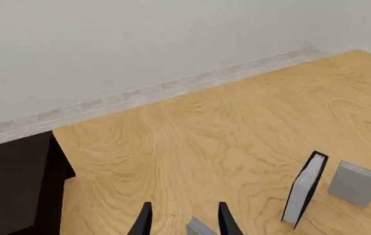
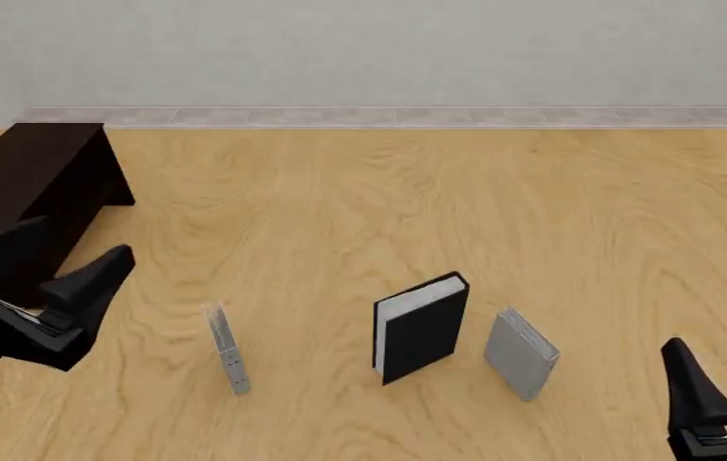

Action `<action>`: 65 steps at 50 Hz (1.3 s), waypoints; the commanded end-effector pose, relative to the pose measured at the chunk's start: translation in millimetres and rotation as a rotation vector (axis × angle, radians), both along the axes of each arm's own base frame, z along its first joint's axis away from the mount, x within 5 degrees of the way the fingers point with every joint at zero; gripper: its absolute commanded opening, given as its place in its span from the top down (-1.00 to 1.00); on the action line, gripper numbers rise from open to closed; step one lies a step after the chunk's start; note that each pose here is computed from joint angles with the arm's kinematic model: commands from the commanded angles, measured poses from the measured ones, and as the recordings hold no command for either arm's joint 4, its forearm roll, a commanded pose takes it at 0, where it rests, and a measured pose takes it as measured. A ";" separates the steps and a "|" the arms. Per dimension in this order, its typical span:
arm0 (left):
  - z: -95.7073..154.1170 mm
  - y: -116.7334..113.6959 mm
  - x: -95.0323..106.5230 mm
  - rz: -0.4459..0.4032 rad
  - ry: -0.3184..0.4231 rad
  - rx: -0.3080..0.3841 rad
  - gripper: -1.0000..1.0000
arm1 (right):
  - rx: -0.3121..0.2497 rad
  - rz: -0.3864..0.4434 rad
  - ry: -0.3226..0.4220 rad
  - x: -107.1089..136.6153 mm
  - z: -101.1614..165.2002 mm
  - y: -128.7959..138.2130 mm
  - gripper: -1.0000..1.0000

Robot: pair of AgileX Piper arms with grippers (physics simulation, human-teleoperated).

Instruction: Pick up the book in the middle and place it on the cabinet shelf.

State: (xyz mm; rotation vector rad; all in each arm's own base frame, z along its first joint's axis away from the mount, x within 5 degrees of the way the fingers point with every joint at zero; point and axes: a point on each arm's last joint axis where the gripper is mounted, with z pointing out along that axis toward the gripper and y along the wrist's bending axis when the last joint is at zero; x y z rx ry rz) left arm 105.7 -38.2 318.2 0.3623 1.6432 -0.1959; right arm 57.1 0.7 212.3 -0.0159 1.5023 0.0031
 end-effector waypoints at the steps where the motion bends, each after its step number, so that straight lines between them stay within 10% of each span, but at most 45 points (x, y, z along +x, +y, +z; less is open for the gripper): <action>1: 16.2 -27.2 23.0 -0.123 0.081 0.031 -1.00 | 0.020 0.002 0.010 1.1 -0.8 0.1 -1.00; 20: 46.3 -89.1 58.3 -0.305 0.264 0.119 -1.00 | 0.046 0.011 0.014 1.1 -0.8 0.5 -1.00; 34: 55.1 -150.5 92.6 -0.436 0.352 0.320 -1.00 | 0.050 0.029 0.017 0.8 -1.2 1.5 -1.00; 65: 8.9 -233.0 144.8 -0.552 0.536 0.582 -1.00 | 0.028 0.041 0.013 -0.1 -1.1 2.2 -1.00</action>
